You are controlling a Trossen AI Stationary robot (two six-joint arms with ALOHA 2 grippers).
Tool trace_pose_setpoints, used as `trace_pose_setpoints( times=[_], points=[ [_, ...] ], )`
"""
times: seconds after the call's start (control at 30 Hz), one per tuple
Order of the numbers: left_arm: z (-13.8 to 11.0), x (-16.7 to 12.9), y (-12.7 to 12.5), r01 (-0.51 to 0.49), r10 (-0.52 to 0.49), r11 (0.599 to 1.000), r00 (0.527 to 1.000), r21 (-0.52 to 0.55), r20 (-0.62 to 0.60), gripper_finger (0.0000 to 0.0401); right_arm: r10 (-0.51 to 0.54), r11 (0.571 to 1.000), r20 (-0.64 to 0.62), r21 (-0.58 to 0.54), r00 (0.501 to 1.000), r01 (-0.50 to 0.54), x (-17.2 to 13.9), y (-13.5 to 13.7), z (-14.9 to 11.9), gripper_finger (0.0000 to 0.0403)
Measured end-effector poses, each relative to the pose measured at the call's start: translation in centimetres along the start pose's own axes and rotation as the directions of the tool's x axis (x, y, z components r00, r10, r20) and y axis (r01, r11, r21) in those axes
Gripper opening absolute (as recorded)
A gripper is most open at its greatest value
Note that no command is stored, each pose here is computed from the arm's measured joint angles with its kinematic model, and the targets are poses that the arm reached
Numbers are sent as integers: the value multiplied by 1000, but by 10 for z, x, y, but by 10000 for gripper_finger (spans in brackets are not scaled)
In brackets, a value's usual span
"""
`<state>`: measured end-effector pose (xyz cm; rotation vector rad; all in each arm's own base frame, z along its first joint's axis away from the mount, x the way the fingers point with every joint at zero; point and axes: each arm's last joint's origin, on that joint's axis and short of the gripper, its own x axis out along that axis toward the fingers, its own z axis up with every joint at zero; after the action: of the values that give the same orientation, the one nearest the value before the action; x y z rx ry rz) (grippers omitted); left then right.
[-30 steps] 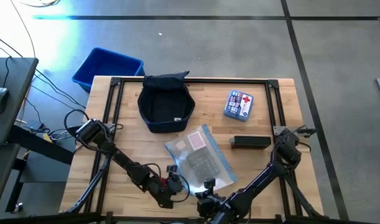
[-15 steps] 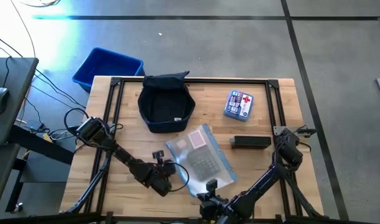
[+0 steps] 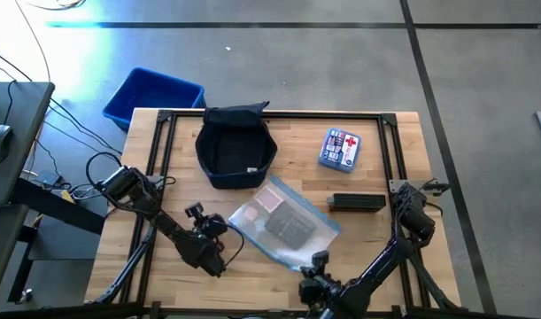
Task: Unpack backpack
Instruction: Open the transparent zip bag, then remove the black calculator from the transparent zip bag
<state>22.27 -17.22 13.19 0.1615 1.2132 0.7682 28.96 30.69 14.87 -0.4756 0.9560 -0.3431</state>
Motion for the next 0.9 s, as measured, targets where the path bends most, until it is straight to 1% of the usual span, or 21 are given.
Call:
trace_pose_setpoints(
  times=[0.07, 0.17, 0.3, 0.37, 0.43, 0.57, 0.63, 0.7, 0.8, 0.9],
  points=[
    [-5, -4, -6, 57, -57, 998, 998, -6, -9, 0, -43, 998, -42, 38, 998, 45, 1, -6, -5, 0],
    [-9, -8, -14, 130, -130, 991, 991, 25, -22, 0, -91, 991, -95, 85, 991, 99, 1, -13, -10, 0],
    [-9, -16, -18, 160, -161, 984, 987, 77, 0, 0, -98, 984, -132, 133, 986, 116, 0, -15, -13, 0],
    [-4, -24, -20, 176, -178, 980, 984, 93, 15, 1, -93, 982, -155, 147, 984, 116, 0, -16, -14, 1],
    [1, -35, -23, 200, -204, 973, 979, 114, 23, 4, -70, 982, -204, 155, 976, 103, -1, -16, -16, 8],
    [7, -62, -30, 278, -290, 949, 955, 152, 64, 19, -40, 979, -329, 177, 943, 103, -7, -20, -19, 49],
    [8, -74, -34, 307, -325, 937, 941, 164, 94, 29, -49, 974, -363, 188, 930, 125, -12, -22, -20, 78],
    [8, -81, -36, 319, -346, 930, 928, 186, 137, 39, -53, 971, -370, 196, 928, 134, -19, -23, -19, 107],
    [11, -90, -43, 314, -376, 917, 886, 245, 272, 62, -45, 973, -365, 195, 930, 123, -35, -23, -15, 146],
    [21, -93, -56, 254, -394, 900, 822, 354, 411, 90, -20, 972, -328, 215, 944, 96, -55, -23, -8, 175]
  ],
)
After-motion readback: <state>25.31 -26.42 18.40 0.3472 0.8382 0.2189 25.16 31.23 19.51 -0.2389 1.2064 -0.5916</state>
